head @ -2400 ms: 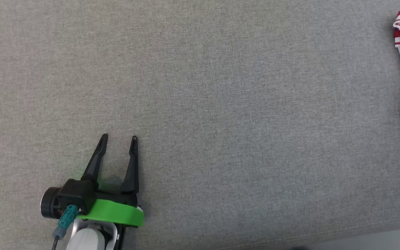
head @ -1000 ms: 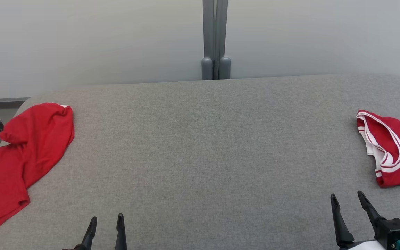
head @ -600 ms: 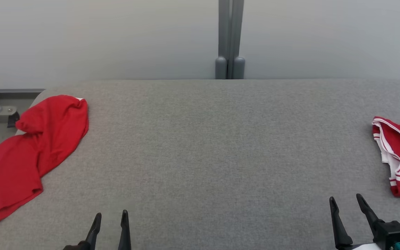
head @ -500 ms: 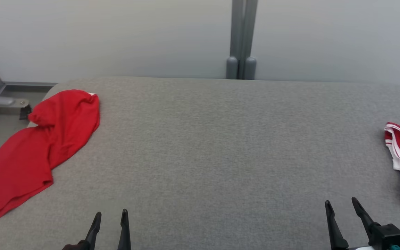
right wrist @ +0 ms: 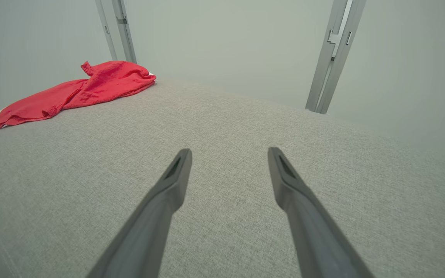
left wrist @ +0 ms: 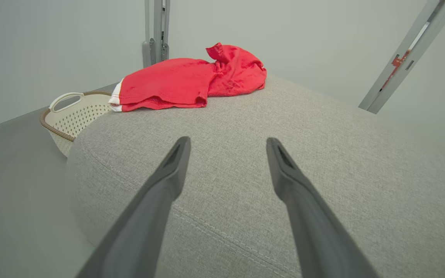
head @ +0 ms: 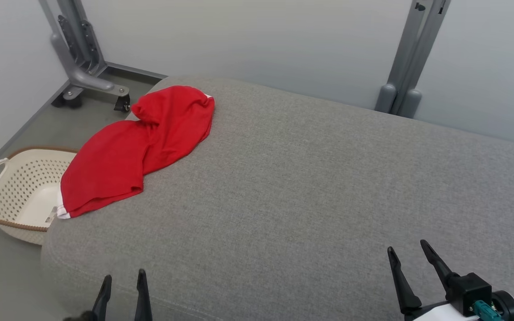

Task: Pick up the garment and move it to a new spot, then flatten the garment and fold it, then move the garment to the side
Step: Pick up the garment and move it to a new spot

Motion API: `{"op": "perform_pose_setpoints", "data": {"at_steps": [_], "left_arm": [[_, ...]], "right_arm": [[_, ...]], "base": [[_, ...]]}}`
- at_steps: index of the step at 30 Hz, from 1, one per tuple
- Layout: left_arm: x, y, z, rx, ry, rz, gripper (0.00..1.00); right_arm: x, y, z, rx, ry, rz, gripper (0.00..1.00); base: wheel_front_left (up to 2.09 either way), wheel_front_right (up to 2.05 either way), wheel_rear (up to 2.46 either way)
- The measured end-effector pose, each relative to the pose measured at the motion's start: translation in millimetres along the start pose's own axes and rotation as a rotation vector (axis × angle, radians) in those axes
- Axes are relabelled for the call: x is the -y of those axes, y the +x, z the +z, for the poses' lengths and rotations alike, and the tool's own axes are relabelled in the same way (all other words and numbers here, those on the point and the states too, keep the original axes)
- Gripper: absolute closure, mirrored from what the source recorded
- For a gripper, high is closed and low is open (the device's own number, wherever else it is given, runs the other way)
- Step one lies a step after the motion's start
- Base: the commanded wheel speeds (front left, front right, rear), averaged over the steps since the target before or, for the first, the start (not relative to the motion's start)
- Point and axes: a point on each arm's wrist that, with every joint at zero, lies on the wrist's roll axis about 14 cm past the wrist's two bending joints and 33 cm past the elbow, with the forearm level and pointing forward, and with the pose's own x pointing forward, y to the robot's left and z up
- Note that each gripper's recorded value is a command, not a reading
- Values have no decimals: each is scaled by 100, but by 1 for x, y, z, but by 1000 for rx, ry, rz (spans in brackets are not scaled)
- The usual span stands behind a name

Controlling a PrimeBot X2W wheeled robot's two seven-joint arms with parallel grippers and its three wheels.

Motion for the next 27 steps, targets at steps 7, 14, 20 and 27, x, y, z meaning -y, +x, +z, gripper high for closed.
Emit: {"op": "perform_pose_setpoints", "data": {"at_steps": [7,14,20,27], "left_arm": [[33,64,32,66,-28,-101,0],[42,168,65,6,34,-111,0],[33,241,63,-105,65,-49,0],[35,289,-24,-369,54,2,0]], "right_arm": [[10,28,5,21,-53,52,0],[33,74,16,87,-85,77,0],[51,100,-9,74,-43,63,0],[84,93,-70,-42,31,-21,0]], "base": [[0,0,0],[0,0,0],[0,0,0],[0,0,0]]}}
